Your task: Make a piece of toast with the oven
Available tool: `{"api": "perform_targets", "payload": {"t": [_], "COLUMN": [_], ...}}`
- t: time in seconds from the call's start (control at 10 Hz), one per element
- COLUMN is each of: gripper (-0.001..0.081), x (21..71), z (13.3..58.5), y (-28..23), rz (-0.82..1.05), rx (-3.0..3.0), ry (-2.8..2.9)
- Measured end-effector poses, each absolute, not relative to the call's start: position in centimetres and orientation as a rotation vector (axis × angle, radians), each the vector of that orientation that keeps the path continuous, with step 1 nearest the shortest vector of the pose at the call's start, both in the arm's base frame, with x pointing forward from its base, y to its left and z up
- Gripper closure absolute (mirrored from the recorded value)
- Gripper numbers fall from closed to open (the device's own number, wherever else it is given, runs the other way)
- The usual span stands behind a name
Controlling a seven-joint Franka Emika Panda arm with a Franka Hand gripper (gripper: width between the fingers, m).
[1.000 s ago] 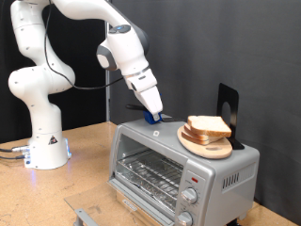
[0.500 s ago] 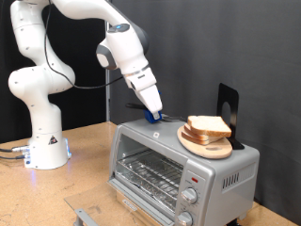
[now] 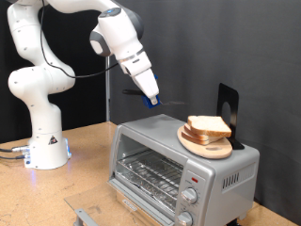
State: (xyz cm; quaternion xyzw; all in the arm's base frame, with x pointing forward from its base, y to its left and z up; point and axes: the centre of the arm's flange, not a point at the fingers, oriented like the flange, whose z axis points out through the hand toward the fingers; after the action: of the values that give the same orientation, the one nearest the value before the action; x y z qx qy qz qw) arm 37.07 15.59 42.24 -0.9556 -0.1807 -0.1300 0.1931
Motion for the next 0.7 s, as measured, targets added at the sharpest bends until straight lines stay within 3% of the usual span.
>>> {"api": "perform_targets", "payload": {"t": [0.3,0.7], "gripper": [0.0322,0.0321], "x": [38.0,38.8], "z": [43.6,45.8], "y": [13.8,7.5], "rz": [-0.458,-0.575], "rx": [-2.567,-2.559], "ry": [-0.253,0.124]}}
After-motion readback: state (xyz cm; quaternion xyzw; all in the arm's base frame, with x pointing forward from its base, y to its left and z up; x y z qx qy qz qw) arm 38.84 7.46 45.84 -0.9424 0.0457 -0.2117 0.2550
